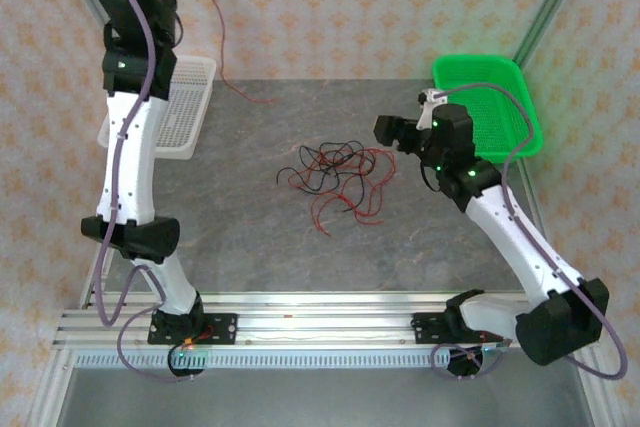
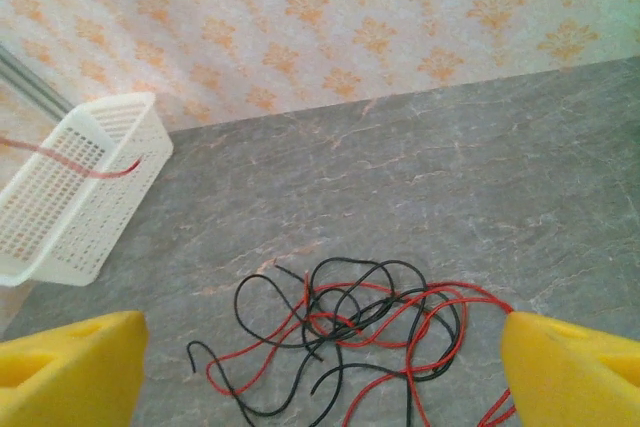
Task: Untangle the cables
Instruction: Place the cable into the container.
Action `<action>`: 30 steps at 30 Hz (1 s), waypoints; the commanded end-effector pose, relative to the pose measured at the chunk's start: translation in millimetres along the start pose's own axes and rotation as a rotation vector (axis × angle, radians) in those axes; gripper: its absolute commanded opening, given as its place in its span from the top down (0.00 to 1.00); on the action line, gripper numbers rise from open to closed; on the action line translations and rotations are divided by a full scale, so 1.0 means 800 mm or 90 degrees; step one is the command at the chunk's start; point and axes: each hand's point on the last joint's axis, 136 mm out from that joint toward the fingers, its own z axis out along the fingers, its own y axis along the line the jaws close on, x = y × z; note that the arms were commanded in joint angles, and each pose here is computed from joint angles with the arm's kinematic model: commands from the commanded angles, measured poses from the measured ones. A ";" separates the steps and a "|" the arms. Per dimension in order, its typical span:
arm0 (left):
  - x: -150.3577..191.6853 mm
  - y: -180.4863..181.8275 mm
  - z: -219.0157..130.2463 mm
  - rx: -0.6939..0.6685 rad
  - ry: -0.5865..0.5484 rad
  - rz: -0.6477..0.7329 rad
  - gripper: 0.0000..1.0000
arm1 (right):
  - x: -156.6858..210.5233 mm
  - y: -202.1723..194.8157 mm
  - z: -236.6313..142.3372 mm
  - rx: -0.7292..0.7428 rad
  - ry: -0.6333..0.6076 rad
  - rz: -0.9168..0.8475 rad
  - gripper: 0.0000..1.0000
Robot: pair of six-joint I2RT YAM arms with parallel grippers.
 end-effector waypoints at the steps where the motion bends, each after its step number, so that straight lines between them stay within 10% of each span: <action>1: -0.027 0.017 0.011 0.049 -0.037 -0.049 1.00 | 0.016 0.006 -0.015 -0.019 0.018 -0.012 0.10; 30: 0.133 0.312 0.062 -0.356 -0.028 0.046 1.00 | 0.134 -0.028 0.013 0.010 0.170 0.040 0.14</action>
